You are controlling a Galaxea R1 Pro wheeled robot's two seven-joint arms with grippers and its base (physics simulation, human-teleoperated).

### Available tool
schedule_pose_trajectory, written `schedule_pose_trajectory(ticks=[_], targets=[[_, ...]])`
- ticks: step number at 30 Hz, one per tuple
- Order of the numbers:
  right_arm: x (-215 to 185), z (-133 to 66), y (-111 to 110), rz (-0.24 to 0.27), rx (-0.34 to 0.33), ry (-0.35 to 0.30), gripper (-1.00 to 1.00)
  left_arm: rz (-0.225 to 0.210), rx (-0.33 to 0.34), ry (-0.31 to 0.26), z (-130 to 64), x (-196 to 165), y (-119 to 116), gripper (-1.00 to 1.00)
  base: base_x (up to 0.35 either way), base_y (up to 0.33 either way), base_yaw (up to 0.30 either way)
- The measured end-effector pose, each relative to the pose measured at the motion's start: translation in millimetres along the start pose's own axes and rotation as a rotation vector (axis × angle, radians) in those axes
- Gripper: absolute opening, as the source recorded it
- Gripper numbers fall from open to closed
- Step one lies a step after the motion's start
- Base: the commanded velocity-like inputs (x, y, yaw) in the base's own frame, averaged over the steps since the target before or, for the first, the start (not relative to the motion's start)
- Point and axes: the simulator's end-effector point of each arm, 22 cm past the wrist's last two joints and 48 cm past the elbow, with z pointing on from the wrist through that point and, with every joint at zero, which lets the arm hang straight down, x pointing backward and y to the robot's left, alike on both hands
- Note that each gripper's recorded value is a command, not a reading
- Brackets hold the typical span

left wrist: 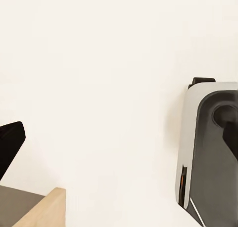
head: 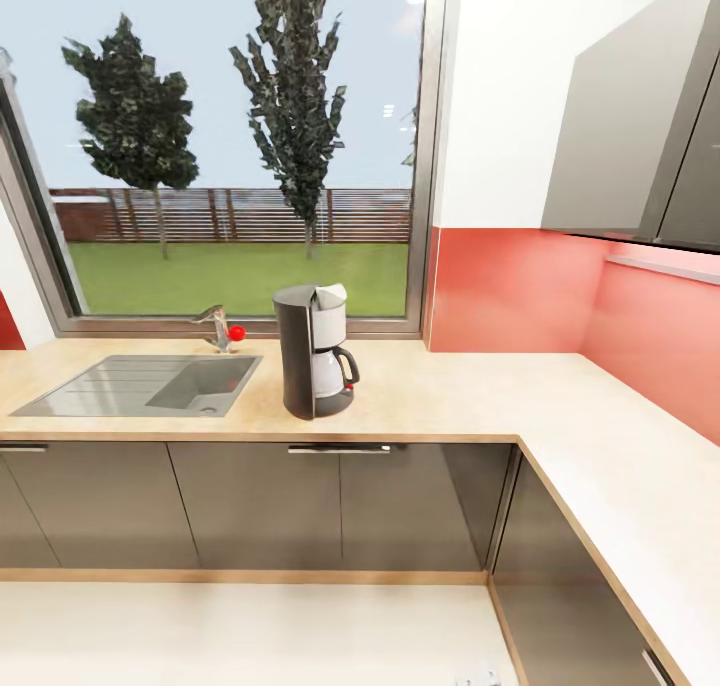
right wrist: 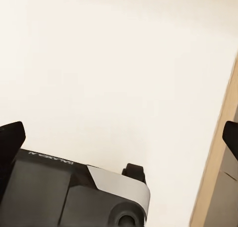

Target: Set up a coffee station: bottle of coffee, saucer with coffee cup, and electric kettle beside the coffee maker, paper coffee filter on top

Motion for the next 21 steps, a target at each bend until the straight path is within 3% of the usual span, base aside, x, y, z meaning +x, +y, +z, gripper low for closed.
schedule_pose_trajectory(ticks=[17, 21], targets=[[2, 0.0, -2, 0.001, 0.006, 0.003, 1.00, -0.008, 0.021, -0.007, -1.1, -3, -14, 1.00, 0.000, 0.000, -0.011], [2, 0.2, -2, 0.001, 0.007, 0.004, 1.00, -0.013, 0.020, -0.007, -1.0, -3, -13, 1.00, 0.000, 0.000, 0.119]])
